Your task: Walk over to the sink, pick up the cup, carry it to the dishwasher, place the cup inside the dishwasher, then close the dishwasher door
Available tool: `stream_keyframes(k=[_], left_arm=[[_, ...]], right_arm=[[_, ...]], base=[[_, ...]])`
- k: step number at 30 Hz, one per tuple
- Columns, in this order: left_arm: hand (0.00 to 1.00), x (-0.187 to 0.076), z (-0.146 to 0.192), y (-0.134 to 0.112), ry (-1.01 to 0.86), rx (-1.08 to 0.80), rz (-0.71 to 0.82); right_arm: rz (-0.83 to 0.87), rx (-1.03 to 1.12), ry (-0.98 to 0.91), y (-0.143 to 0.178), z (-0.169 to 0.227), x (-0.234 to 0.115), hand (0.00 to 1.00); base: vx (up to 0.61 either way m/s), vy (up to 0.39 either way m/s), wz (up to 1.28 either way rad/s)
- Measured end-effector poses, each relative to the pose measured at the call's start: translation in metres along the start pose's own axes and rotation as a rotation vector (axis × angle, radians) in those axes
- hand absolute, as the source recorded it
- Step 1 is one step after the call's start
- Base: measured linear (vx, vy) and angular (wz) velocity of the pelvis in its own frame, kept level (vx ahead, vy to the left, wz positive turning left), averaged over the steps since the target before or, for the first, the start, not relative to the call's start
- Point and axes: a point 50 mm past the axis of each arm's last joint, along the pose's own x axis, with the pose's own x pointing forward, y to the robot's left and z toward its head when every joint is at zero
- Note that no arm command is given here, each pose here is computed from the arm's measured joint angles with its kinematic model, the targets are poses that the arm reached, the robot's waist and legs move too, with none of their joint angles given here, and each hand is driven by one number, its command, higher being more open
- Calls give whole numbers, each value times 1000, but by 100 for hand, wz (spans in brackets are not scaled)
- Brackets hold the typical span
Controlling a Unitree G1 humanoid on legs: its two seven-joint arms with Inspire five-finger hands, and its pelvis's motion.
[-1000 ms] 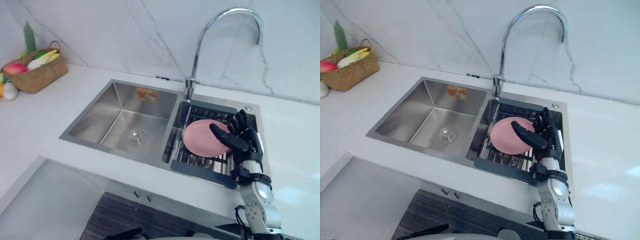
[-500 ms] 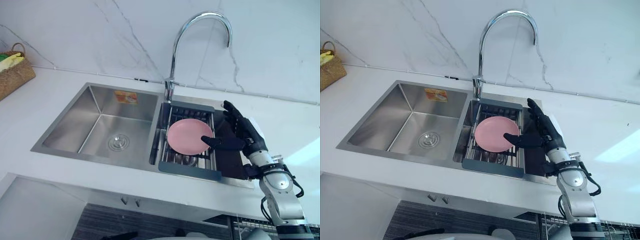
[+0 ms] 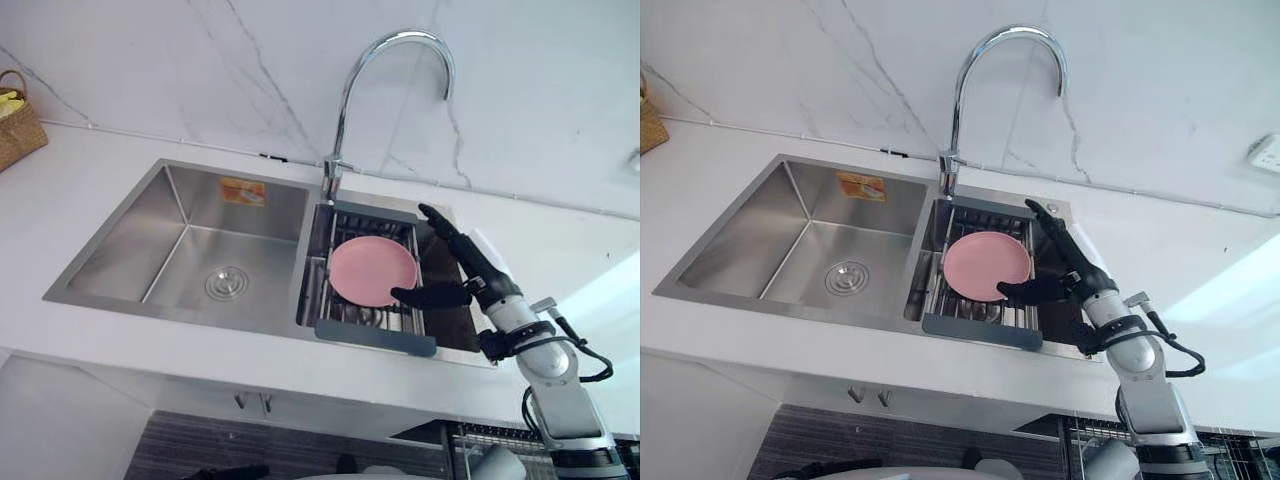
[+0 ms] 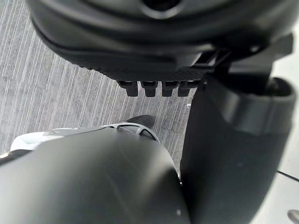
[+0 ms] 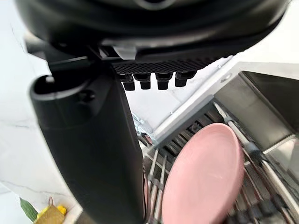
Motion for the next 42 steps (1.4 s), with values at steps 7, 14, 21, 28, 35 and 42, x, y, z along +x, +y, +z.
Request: stream_keyframes(k=[7,14,21,28,35,42], left_arm=[[100,0,1,0,-1,24,5],[100,-1,2,-1,11,54,5],[100,-1,4,-4,8,71,3],[100,-1,5,-5,10,72,-1],[100,-1,6,-5,6,89,3],[100,-1,9,-6,-3,110,7]], right_arm=[[-5,-53,71,2,-15,-1,100],[-22,-159,122,3,-27,2,100],[-16,-204,130,12,-31,4,100],[-23,-244,138,11,-33,4,100],[-6,-278,166,14,-40,7,100],[35,-361,133,26,-39,15,100]], base=[[-26,-9,0],[0,-2,-2],[-11,-3,1],[-22,-7,3],[0,0,0],[0,0,0]])
